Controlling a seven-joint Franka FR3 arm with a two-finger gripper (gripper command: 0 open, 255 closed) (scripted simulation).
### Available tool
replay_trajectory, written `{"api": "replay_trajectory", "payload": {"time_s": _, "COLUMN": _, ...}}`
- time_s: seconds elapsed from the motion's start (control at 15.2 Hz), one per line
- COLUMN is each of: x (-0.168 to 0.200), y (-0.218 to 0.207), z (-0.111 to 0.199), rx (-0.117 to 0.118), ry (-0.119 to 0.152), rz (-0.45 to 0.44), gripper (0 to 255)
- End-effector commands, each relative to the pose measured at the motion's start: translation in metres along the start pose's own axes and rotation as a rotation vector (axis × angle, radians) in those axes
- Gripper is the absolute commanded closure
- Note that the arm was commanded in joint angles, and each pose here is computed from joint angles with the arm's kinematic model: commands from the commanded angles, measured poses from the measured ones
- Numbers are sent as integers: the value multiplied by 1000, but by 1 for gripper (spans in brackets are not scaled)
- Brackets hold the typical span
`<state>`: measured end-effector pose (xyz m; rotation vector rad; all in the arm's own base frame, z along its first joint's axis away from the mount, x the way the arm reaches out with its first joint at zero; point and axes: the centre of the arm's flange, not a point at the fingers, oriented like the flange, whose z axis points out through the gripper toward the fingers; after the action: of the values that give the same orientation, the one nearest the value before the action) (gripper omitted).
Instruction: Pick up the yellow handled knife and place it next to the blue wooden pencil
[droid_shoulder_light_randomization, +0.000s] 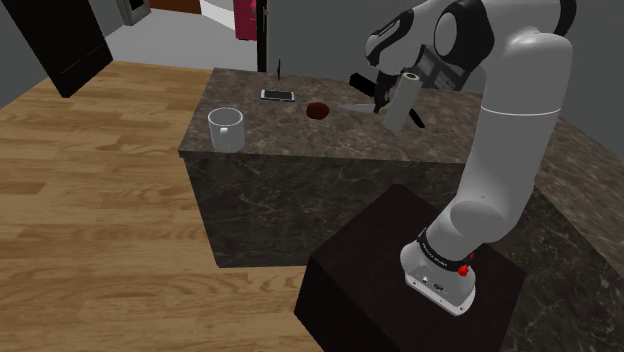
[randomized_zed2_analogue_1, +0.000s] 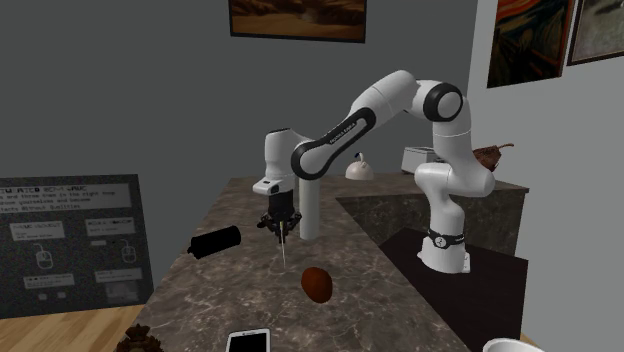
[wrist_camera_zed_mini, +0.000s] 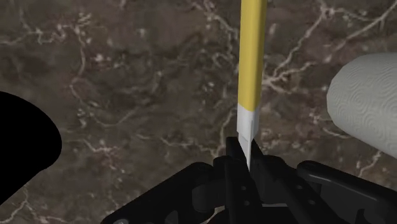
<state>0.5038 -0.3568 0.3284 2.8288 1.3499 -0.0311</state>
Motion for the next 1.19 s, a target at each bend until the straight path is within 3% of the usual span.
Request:
{"api": "replay_trajectory", "payload": {"time_s": 0.0, "x": 0, "y": 0, "z": -8, "rx": 0, "ry": 0, "rz": 0, "gripper": 255}}
{"api": "replay_trajectory", "payload": {"time_s": 1.12, "x": -2, "y": 0, "z": -98, "rx": 0, "ry": 0, "rz": 0, "gripper": 255}}
